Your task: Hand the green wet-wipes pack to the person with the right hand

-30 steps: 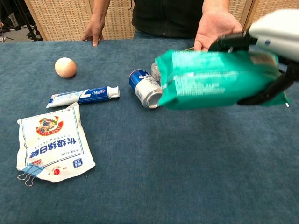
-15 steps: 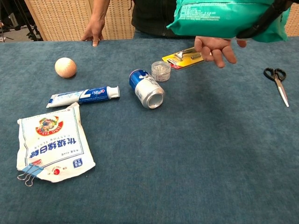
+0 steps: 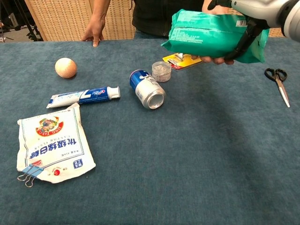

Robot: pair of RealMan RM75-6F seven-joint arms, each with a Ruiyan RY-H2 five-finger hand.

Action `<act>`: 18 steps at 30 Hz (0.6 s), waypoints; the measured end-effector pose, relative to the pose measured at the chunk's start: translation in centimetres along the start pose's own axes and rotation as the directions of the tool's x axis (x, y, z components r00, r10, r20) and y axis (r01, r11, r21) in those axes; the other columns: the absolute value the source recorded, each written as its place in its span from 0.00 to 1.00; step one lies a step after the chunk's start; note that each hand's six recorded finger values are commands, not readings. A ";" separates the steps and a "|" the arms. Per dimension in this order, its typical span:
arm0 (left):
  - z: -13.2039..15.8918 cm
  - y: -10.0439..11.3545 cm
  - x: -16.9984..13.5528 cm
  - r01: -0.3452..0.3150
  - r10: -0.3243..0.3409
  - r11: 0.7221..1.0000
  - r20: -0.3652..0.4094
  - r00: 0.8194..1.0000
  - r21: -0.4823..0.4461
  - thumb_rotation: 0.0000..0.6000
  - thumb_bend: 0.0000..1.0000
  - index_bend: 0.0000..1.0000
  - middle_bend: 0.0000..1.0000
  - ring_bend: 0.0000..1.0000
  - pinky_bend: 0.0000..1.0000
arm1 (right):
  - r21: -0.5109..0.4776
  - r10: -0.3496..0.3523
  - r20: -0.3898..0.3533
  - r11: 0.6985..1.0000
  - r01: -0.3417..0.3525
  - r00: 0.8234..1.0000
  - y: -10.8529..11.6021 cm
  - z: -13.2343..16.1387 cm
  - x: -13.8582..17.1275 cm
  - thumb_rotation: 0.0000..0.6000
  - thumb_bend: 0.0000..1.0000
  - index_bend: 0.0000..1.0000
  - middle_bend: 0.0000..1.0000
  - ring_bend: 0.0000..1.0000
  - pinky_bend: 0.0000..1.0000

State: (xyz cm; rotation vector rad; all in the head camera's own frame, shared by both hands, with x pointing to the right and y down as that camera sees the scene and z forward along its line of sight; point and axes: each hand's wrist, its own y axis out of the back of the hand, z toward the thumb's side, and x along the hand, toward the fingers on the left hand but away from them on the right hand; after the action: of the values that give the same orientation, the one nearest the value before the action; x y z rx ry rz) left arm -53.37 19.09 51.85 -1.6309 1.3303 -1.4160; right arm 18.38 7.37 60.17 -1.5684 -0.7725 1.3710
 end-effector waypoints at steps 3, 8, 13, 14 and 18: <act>0.0 0.0 0.0 0.001 -0.001 1.000 0.002 1.000 -0.001 1.00 0.00 0.00 0.00 0.00 0.13 | -0.011 -0.033 -0.016 0.999 0.033 0.999 1.7 0.6 0.4 1.00 0.20 0.00 0.00 0.00 0.06; 0.1 0.2 -0.2 -0.007 0.007 1.000 0.004 1.000 -0.005 1.00 0.00 0.00 0.00 0.00 0.13 | -0.029 -0.083 -0.019 0.996 0.082 0.996 4.7 0.3 1.7 1.00 0.11 0.00 0.00 0.00 0.05; 0.1 0.3 -0.3 -0.014 0.014 1.000 0.007 1.000 -0.003 1.00 0.00 0.00 0.00 0.00 0.13 | -0.025 -0.162 -0.025 0.987 0.161 0.986 6.8 -1.5 4.2 1.00 0.00 0.00 0.00 0.00 0.04; 0.1 0.3 -0.3 -0.015 0.015 1.000 0.009 1.000 -0.001 1.00 0.00 0.00 0.00 0.00 0.13 | -0.024 -0.177 -0.028 0.984 0.177 0.984 6.9 -2.0 4.7 1.00 0.00 0.00 0.00 0.00 0.04; 0.4 0.3 -0.5 -0.018 0.017 1.000 0.021 1.000 0.005 1.00 0.00 0.00 0.00 0.00 0.13 | -0.032 -0.228 -0.046 0.973 0.226 0.973 6.2 -4.6 7.5 1.00 0.00 0.00 0.00 0.00 0.01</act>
State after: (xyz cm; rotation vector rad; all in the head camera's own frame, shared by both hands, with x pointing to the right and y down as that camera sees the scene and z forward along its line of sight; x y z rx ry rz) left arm -53.04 19.37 51.35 -1.6229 1.3250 -1.3869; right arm 23.76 10.40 51.32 -1.4782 -0.9131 1.1557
